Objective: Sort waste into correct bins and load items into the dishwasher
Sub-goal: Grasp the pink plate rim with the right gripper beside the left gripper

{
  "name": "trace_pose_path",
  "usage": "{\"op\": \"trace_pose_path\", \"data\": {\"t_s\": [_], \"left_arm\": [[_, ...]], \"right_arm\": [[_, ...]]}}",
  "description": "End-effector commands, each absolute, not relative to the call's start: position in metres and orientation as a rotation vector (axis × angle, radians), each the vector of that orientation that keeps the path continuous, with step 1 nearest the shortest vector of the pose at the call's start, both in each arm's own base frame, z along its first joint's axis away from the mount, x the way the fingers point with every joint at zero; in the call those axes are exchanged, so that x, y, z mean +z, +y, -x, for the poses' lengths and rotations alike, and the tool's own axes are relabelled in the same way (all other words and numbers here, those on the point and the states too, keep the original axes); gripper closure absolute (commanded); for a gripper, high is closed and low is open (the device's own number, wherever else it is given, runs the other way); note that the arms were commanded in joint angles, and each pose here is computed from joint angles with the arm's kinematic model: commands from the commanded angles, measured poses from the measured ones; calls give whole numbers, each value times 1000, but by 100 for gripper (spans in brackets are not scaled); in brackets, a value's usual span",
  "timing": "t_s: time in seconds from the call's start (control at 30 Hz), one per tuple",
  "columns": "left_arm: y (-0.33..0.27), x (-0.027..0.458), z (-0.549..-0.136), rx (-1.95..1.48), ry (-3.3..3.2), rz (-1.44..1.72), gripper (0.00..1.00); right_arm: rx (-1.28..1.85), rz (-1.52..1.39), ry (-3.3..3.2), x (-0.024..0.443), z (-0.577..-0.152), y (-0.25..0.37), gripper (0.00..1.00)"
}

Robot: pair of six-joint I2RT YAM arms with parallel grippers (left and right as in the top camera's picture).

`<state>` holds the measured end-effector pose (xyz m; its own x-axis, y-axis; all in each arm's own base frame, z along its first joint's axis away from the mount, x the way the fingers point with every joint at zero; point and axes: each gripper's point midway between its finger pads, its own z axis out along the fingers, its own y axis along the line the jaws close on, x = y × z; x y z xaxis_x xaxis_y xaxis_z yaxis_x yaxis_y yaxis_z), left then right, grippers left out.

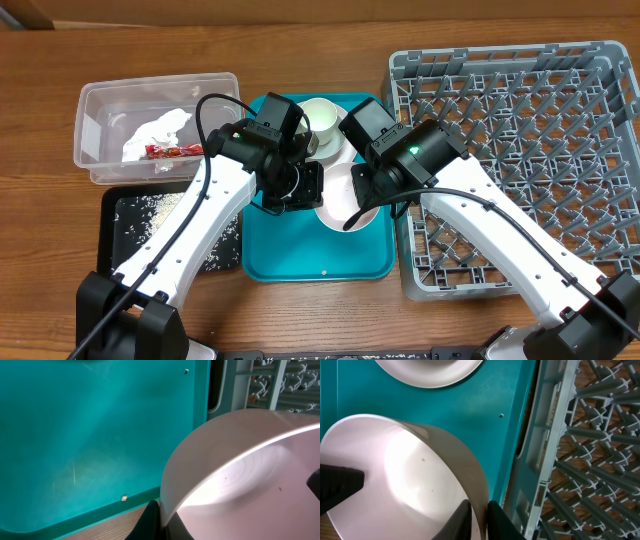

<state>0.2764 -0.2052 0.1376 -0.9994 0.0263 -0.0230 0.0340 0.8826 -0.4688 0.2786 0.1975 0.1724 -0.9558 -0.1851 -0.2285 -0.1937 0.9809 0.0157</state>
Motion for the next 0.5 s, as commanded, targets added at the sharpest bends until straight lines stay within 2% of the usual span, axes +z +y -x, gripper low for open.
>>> {"op": "trace_pose_path", "data": {"t_s": [0.0, 0.23, 0.33, 0.47], "left_arm": [[-211, 149, -275, -808, 3002, -61, 96], [-211, 149, -275, -808, 3003, -61, 96], [-211, 149, -275, -808, 3003, -61, 96], [-211, 149, -275, -808, 3003, -60, 96]], "right_arm": [[74, 274, 2876, 180, -284, 201, 87], [82, 273, 2867, 180, -285, 202, 91], [82, 273, 2867, 180, -285, 202, 96], [82, 273, 2867, 180, -285, 202, 96]]}}
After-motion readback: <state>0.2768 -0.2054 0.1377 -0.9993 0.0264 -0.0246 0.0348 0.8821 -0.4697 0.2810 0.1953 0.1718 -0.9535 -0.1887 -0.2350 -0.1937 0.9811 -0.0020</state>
